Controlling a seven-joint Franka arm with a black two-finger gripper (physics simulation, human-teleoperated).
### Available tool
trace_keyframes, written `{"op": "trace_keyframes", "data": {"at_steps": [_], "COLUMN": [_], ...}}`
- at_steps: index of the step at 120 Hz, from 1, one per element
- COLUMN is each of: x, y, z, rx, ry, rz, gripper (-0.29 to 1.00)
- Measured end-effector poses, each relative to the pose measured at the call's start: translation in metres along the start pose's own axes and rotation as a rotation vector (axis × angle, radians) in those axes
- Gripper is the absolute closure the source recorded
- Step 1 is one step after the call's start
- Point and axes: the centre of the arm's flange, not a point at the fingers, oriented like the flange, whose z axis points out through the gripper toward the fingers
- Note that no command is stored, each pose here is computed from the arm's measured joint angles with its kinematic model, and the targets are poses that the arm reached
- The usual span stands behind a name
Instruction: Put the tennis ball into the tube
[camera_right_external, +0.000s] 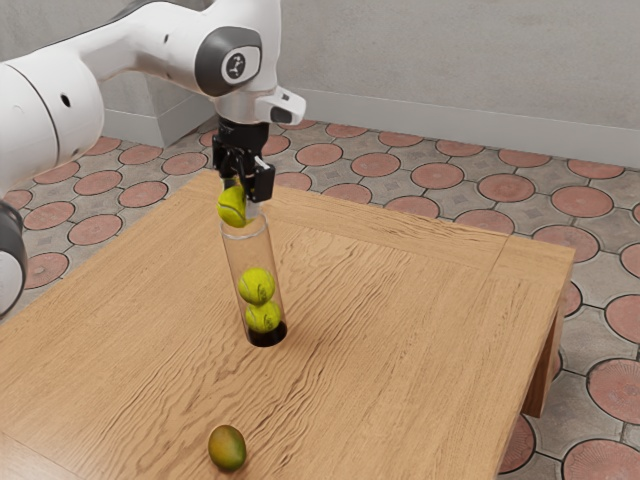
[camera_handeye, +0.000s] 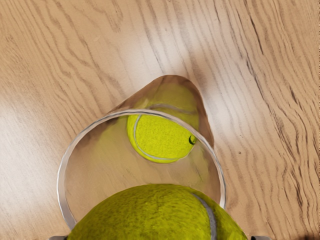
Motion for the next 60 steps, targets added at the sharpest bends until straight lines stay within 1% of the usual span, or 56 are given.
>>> {"op": "trace_keyframes", "data": {"at_steps": [20,25,46,60], "x": [-0.002,-0.008,-0.026,-0.028], "y": [0.003,0.01,0.081,0.091], "z": [-0.002,-0.015,-0.07,-0.08], "rx": [0.003,-0.001,-0.001,0.002], "ry": [-0.006,0.017,0.116,0.136], "rz": [0.012,0.027,0.159,0.179], "gripper": [0.1,0.08,0.04,0.02]}}
